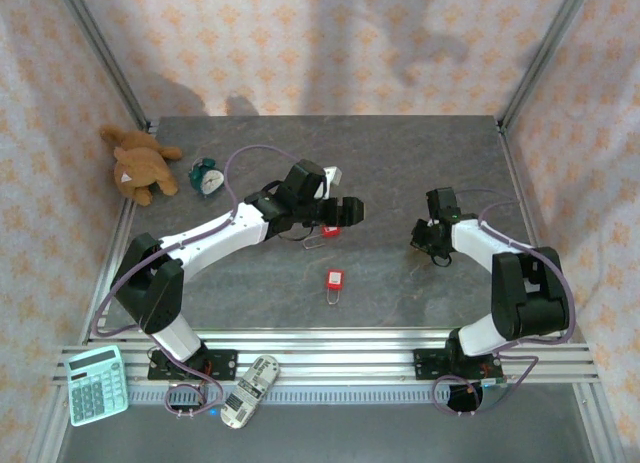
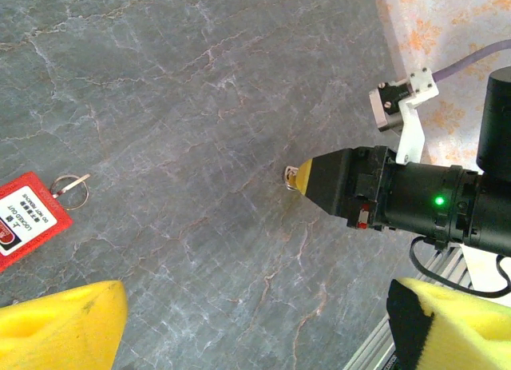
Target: Unlock with the key
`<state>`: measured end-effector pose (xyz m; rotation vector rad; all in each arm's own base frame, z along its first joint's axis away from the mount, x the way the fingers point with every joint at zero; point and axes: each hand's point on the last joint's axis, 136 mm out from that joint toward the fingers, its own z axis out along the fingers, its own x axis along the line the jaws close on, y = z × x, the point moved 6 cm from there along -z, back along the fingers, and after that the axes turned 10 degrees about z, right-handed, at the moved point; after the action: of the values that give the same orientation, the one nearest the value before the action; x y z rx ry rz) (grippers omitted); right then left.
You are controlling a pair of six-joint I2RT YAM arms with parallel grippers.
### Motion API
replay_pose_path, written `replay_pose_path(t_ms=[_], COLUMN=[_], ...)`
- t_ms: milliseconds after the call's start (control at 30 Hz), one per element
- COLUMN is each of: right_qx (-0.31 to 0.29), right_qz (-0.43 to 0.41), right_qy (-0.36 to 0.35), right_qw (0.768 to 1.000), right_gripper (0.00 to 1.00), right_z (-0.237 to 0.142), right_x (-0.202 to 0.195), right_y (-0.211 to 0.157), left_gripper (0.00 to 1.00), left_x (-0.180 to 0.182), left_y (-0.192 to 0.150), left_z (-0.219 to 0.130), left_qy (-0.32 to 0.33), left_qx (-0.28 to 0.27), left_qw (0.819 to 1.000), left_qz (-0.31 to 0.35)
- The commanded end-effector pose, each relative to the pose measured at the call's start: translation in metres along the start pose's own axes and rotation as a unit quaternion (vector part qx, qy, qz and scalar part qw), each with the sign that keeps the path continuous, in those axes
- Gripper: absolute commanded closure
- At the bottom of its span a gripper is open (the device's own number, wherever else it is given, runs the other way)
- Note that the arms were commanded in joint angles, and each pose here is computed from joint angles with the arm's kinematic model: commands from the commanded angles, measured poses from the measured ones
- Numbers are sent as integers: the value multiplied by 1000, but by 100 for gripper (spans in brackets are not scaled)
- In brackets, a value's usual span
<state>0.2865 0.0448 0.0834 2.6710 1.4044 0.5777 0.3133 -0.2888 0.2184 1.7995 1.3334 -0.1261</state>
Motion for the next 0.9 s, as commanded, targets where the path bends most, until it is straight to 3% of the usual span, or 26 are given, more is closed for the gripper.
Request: replay_pose_path(t_ms=[0,400,867], right_qx=[-6,-18,-56], right_qz=[-1,-2,5], right_qy=[-6,11,39], right_qw=[1000,1000,998], right_gripper=[84,100,100], right_z=[2,-9,-45], right_x=[1,5,9], right_y=[5,6,8], left_gripper=[15,14,15], left_x=[-5,-4,-3], left_y=[2,3,3], left_z=[3,1,2], left_qy=[-9,-4,0], left_qx=[0,-1,-3], left_qw=[1000,1000,1000], left_qz=[12,16,17])
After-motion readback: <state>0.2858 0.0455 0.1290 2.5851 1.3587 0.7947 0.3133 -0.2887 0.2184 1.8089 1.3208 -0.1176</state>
